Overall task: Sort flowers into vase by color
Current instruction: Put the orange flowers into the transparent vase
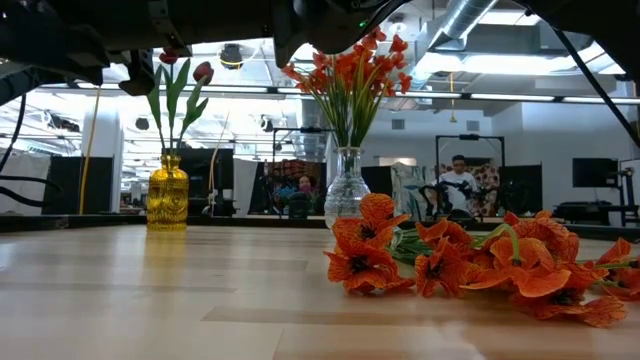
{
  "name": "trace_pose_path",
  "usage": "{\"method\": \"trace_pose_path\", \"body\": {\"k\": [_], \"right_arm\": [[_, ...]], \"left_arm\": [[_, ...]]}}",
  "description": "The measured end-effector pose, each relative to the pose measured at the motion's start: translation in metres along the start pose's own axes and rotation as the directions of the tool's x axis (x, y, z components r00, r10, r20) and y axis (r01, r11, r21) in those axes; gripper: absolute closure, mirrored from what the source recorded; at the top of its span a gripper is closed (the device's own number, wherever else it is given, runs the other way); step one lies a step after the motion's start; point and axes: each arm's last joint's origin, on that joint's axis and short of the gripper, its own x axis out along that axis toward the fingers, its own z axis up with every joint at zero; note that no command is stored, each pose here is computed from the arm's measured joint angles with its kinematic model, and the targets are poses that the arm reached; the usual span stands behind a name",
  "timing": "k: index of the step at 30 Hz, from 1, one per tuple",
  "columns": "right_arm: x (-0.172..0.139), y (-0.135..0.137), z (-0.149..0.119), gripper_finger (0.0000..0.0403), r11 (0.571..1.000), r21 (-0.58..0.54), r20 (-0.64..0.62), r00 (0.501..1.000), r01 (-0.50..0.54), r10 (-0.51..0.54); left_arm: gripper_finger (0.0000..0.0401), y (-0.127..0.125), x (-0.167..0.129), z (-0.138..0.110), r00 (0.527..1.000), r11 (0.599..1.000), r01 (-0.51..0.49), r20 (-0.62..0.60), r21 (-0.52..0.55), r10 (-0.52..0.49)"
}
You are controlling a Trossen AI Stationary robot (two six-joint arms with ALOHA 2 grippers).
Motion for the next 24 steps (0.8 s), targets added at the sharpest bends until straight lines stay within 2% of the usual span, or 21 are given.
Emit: {"method": "trace_pose_path", "body": {"k": [4, 10, 14, 18, 24], "right_arm": [[0.0000, 0.0000, -0.0006, 0.0116, 1.000, -0.001, -0.006, 1.000, 0.000, 0.000], [0.0000, -0.0001, -0.0007, 0.0045, 1.000, 0.007, -0.007, 1.000, 0.000, 0.000], [0.0000, -0.0002, -0.0008, 0.0015, 1.000, 0.028, -0.008, 1.000, 0.001, -0.001], [0.0001, -0.0005, -0.0011, 0.0004, 1.000, 0.029, -0.011, 1.000, 0.001, -0.001], [0.0005, -0.0032, -0.0008, 0.0010, 0.998, 0.061, -0.011, 1.000, 0.007, -0.006]], "left_arm": [[0.0230, 0.0000, 0.0000, 0.0000, 1.000, 1.000, 0.000, 0.000, 0.000, 0.000], [0.0230, 0.0000, 0.0000, -0.0001, 1.000, 1.000, 0.001, -0.003, 0.000, -0.001], [0.0230, 0.0000, 0.0000, -0.0001, 1.000, 1.000, 0.001, -0.003, 0.000, -0.001], [0.0230, 0.0000, 0.0000, -0.0001, 1.000, 1.000, 0.000, -0.003, -0.009, -0.001], [0.0230, 0.0000, 0.0000, -0.0001, 1.000, 1.000, 0.000, -0.003, -0.031, -0.001]]}}
